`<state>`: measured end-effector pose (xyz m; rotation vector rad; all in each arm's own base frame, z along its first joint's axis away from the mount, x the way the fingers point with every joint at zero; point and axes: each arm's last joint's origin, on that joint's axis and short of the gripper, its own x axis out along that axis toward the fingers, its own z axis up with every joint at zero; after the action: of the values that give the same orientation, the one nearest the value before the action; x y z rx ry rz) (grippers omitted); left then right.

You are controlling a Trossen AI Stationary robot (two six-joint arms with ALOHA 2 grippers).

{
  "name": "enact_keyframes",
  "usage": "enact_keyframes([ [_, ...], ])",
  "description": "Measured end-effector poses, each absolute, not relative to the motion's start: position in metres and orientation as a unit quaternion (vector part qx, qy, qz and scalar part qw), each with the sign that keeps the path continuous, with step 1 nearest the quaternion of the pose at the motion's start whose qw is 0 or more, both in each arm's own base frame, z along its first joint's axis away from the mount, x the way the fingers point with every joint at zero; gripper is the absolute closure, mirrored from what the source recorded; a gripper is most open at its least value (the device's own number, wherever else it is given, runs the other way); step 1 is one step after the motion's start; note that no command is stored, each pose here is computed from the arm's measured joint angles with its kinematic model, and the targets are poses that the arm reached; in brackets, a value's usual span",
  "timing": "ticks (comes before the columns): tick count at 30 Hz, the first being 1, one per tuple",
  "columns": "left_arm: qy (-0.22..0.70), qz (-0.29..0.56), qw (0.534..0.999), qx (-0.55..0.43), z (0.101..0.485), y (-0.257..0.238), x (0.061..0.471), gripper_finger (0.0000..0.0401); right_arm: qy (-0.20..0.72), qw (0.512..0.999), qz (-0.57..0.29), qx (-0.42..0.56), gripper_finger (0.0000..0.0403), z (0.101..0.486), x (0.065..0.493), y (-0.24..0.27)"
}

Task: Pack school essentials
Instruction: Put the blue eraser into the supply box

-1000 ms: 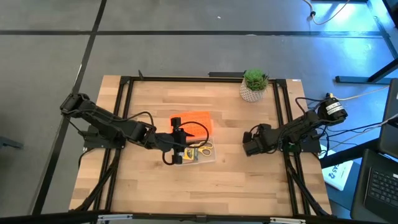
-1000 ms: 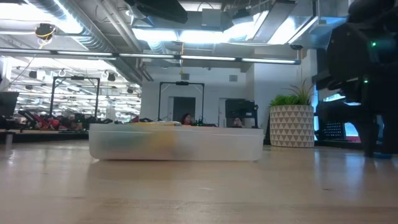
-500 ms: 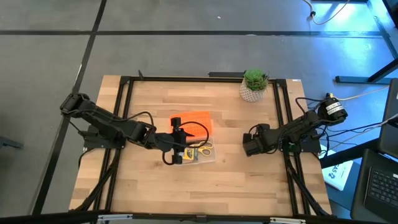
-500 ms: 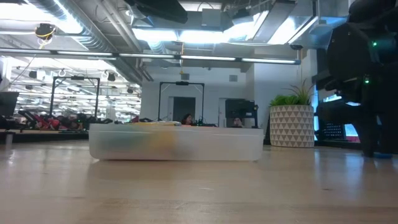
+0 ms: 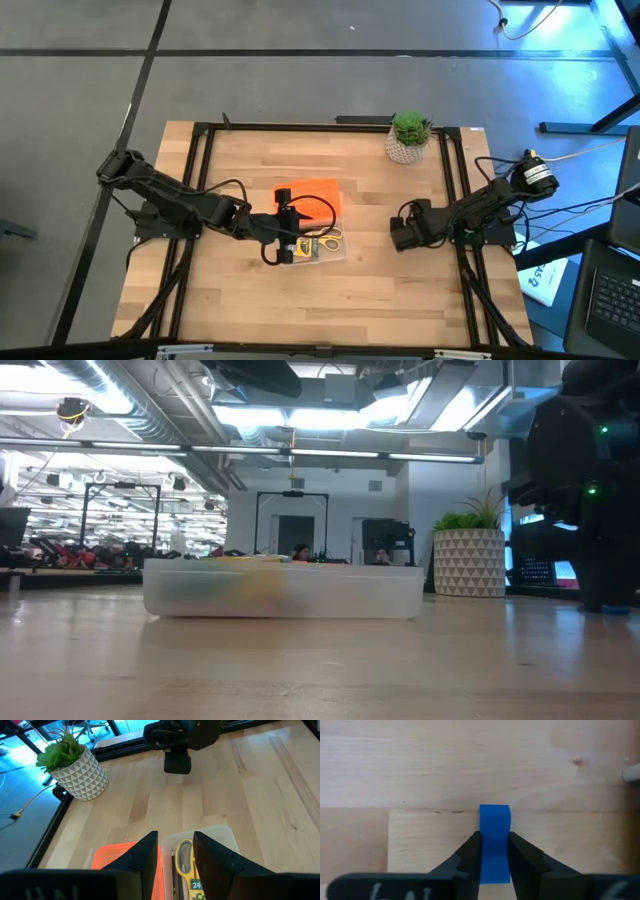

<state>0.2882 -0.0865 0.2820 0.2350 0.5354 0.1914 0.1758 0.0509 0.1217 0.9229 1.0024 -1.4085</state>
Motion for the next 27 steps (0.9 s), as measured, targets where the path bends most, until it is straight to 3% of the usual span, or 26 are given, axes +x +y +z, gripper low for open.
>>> enact_keyframes([
  [14,0.263,0.094,0.953,0.116,0.282,-0.087,0.288,0.0283,0.432,0.683,-0.510,0.296,0.0319,0.133,0.194,0.060],
  [27,0.263,0.094,0.953,0.116,0.282,-0.087,0.288,0.0283,0.379,0.819,-0.368,0.223,0.0320,0.183,0.248,0.081],
])
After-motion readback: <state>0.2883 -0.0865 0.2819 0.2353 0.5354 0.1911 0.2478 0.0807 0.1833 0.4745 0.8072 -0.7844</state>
